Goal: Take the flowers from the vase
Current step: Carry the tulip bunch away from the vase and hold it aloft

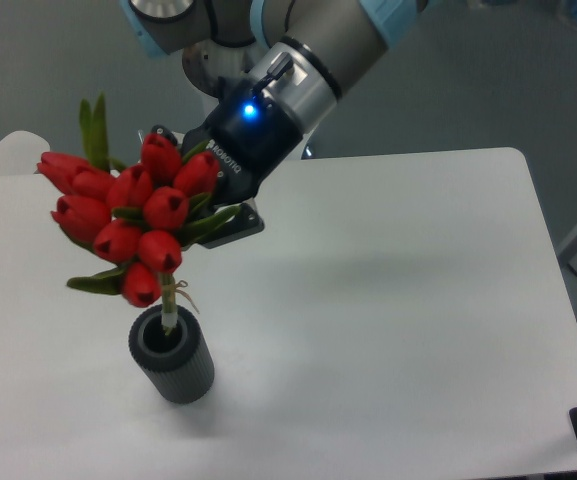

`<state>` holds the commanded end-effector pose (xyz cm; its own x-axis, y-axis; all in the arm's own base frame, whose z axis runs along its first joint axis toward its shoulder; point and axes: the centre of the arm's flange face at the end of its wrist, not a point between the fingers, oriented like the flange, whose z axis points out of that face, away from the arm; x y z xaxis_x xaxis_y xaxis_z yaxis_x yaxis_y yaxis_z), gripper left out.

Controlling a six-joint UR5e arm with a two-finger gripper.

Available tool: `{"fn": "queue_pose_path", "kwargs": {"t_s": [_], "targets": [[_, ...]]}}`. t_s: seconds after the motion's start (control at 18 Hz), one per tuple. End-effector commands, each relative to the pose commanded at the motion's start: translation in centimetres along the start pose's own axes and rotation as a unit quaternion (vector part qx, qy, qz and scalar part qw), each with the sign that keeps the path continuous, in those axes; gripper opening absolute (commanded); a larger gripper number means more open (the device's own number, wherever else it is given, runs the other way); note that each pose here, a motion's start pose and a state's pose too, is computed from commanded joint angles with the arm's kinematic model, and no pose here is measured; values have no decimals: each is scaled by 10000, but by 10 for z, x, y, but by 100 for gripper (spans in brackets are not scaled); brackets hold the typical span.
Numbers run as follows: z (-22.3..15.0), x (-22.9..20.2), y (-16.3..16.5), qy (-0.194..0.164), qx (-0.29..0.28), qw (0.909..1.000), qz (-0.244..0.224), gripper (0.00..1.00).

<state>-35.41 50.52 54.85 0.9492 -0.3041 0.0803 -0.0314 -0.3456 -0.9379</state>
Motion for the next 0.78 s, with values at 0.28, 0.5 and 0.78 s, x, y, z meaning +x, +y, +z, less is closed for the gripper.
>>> {"fn": "queue_pose_path", "kwargs": {"t_s": [0.28,0.5,0.78], "targets": [[-17,-37,10,-298,-64,9995,-5,33],[-36,-82,36,-523,-91,9986,-39,33],[-78,-136,81,-884,-146,9960,54,33]]}}
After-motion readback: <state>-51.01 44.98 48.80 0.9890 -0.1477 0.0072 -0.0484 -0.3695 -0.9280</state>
